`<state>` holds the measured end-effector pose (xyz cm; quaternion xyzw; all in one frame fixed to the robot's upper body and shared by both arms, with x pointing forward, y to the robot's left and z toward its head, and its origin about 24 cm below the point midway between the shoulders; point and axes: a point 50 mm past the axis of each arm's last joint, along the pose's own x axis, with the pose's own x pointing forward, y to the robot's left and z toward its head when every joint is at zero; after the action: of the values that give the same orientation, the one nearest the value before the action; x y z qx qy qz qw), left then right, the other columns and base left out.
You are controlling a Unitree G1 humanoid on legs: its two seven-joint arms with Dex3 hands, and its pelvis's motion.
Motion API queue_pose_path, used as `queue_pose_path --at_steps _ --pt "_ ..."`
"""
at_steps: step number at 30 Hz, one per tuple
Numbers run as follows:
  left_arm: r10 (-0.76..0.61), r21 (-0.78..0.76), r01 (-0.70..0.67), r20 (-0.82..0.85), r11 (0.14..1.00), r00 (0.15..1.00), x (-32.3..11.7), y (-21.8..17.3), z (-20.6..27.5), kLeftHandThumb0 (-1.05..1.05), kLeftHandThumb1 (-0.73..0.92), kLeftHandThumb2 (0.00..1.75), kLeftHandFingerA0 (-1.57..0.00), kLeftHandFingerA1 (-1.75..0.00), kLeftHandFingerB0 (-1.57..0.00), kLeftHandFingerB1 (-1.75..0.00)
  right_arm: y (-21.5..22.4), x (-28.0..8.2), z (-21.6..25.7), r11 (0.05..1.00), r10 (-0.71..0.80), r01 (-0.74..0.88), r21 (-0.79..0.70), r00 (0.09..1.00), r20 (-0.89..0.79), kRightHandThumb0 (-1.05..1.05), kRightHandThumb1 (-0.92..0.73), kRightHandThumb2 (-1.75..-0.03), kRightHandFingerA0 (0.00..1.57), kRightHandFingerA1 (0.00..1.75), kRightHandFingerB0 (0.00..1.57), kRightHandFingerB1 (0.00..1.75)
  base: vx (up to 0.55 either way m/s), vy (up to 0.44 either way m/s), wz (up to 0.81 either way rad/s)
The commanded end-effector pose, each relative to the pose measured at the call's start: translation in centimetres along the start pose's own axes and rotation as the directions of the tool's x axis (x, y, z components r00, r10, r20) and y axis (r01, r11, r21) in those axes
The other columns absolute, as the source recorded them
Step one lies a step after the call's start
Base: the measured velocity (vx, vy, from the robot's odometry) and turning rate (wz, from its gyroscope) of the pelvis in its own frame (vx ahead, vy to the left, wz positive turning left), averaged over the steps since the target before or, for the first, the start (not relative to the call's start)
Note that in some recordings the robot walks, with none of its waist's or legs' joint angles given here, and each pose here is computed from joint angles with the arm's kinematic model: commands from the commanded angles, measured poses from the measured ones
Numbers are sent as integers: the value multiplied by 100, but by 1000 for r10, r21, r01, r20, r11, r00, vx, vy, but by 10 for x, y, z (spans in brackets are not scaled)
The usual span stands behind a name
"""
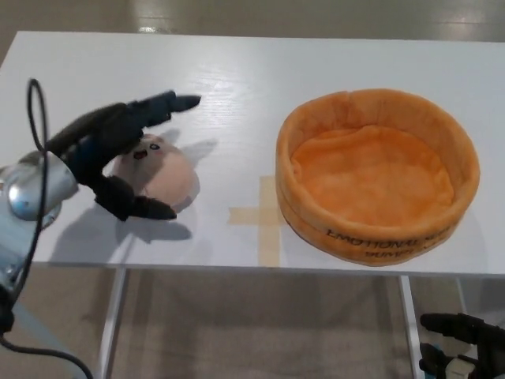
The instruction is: Use the left hand to pick up the pink round toy on the left and place it inside the orange plate on the desk.
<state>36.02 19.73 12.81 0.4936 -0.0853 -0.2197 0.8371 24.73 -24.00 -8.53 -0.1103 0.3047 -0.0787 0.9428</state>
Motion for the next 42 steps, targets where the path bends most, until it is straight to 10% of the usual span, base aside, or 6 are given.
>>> queue_pose_path --at_steps 1,11,12,16,36,42 --pt "7 336 45 -152 941 988 8 -23 -23 -47 34 65 0 0 -6 -19 -2 -2 -7 1000 -10 10 -1 1000 -25 -17 -58 -57 81 64 69 51 0 0 0" --pt "9 323 48 -172 945 985 9 -30 -31 -26 50 95 -58 -68 -6 -45 -2 -2 -6 1000 -8 8 -3 1000 -24 -19 -59 -57 81 65 69 52 0 0 0" --pt "17 295 33 -165 955 986 10 -30 -31 -27 77 64 -92 -82 -57 -38 -2 -1 -6 1000 -8 8 -4 1000 -27 -19 -59 -57 82 65 70 51 0 0 0" --pt "95 258 -59 -126 964 988 10 -30 -29 -28 83 65 -70 -166 -77 -84 -2 -1 -5 1000 -11 11 -8 1000 -25 -19 -59 -57 81 62 70 51 0 0 0" --pt "333 240 -351 112 905 936 16 20 2 -27 76 66 -84 -153 -74 -51 -2 0 -2 1000 -11 11 -22 1000 -16 -19 -59 -57 81 61 69 51 0 0 0" --pt "435 224 -486 240 845 868 18 64 31 -37 60 90 -102 -135 -70 -103 -2 0 -2 1000 -17 17 -9 1000 -18 -19 -59 -57 82 63 70 52 0 0 0"
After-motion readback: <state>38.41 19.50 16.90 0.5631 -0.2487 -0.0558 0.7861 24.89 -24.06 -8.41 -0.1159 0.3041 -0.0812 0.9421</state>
